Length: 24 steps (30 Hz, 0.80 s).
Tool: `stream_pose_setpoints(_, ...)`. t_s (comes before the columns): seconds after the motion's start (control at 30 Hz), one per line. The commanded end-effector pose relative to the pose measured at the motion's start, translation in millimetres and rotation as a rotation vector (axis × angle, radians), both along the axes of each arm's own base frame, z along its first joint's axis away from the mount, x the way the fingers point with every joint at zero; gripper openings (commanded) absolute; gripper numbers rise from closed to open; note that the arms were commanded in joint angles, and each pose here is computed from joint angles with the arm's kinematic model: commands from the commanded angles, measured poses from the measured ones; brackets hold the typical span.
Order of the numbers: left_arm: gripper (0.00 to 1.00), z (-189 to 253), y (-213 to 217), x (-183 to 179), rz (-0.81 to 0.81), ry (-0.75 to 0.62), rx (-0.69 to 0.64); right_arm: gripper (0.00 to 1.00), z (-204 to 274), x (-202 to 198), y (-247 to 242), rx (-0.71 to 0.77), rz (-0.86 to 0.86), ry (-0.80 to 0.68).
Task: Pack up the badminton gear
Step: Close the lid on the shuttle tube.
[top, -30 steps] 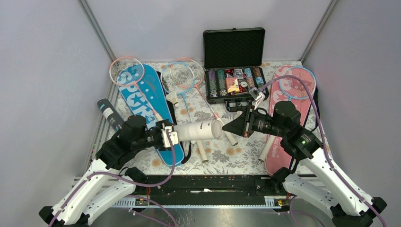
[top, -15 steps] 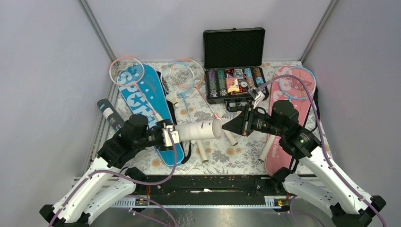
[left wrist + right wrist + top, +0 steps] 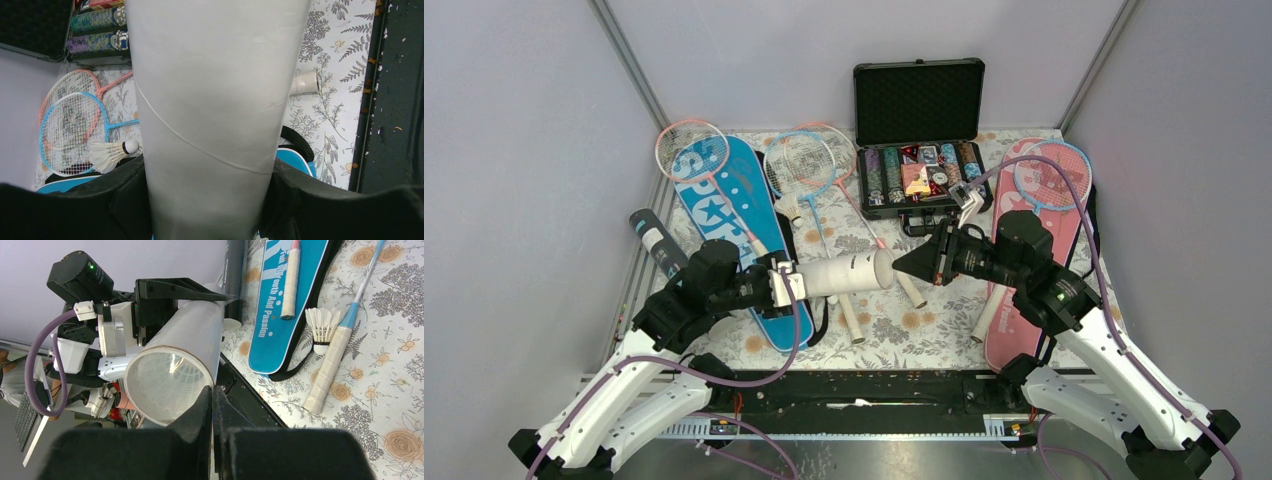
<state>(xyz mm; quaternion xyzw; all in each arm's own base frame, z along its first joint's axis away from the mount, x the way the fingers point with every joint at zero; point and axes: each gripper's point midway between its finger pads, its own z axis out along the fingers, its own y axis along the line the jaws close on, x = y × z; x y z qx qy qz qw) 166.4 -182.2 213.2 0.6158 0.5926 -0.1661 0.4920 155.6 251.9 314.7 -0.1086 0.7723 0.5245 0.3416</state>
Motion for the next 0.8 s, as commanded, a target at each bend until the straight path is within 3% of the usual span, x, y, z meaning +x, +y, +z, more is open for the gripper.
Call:
stream_pose_setpoints(0.0, 0.30, 42, -13, 0, -0.054, -0.093, -0.097, 0.00, 14, 1, 3, 0.006, 0.006, -0.049)
stream_pose_setpoints(0.13, 0.30, 43, -13, 0, -0.052, -0.098, -0.098, 0.02, 13, -1, 2, 0.005, 0.008, -0.046)
stream_pose_setpoints(0.3, 0.30, 46, -13, -1, -0.054, -0.100, -0.107, 0.37, 16, -4, 2, 0.023, 0.014, -0.040)
stream_pose_setpoints(0.4, 0.30, 49, -14, -4, -0.067, -0.098, -0.119, 0.49, 18, -5, 5, 0.042, 0.026, -0.029)
stream_pose_setpoints(0.77, 0.29, 81, -32, -11, -0.136, -0.102, -0.238, 0.56, 2, -8, 17, 0.069, 0.083, 0.050)
